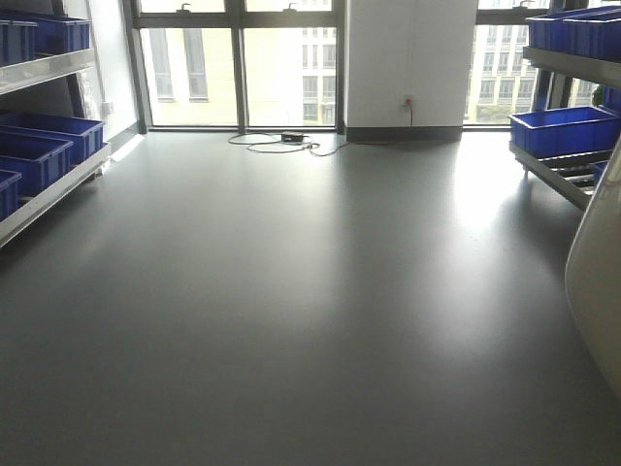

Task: Move white bin to right shelf second layer
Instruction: 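Drive the base across the room toward the windows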

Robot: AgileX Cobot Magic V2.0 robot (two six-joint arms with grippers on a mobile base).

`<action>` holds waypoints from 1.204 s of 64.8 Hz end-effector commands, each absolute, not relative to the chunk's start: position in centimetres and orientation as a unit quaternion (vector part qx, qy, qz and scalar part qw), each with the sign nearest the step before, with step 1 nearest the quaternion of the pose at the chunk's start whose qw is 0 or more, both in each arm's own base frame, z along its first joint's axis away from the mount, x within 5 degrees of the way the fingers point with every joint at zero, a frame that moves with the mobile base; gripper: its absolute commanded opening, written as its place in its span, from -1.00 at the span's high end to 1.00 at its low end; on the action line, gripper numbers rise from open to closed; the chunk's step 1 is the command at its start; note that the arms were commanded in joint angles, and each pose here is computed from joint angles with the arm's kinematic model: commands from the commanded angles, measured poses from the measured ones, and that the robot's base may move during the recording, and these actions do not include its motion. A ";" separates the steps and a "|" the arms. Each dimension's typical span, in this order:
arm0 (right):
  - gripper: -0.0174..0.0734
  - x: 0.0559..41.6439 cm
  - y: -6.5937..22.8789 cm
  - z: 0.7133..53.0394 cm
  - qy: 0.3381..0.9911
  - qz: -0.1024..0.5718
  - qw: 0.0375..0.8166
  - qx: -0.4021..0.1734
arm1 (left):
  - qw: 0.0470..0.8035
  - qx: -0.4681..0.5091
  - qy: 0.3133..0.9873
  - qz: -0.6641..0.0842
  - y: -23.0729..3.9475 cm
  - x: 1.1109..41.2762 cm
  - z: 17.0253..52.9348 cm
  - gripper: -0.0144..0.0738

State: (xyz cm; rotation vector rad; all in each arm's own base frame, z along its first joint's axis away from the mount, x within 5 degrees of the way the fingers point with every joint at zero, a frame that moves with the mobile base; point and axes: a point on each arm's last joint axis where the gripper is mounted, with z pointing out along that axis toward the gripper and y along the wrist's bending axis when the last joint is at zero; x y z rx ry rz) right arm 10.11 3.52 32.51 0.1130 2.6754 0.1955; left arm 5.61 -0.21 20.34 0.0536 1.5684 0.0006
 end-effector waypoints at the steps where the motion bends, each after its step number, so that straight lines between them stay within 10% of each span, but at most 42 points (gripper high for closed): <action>1: 0.46 10.2 3.4 33.4 0.966 0.073 0.245 0.043 | 0.730 0.019 0.683 -0.002 -0.2 5.6 19.9 0.48; 78: 0.46 13.7 4.5 32.2 0.969 0.056 0.239 0.036 | 0.730 0.015 0.683 0.003 -0.1 5.6 19.9 0.48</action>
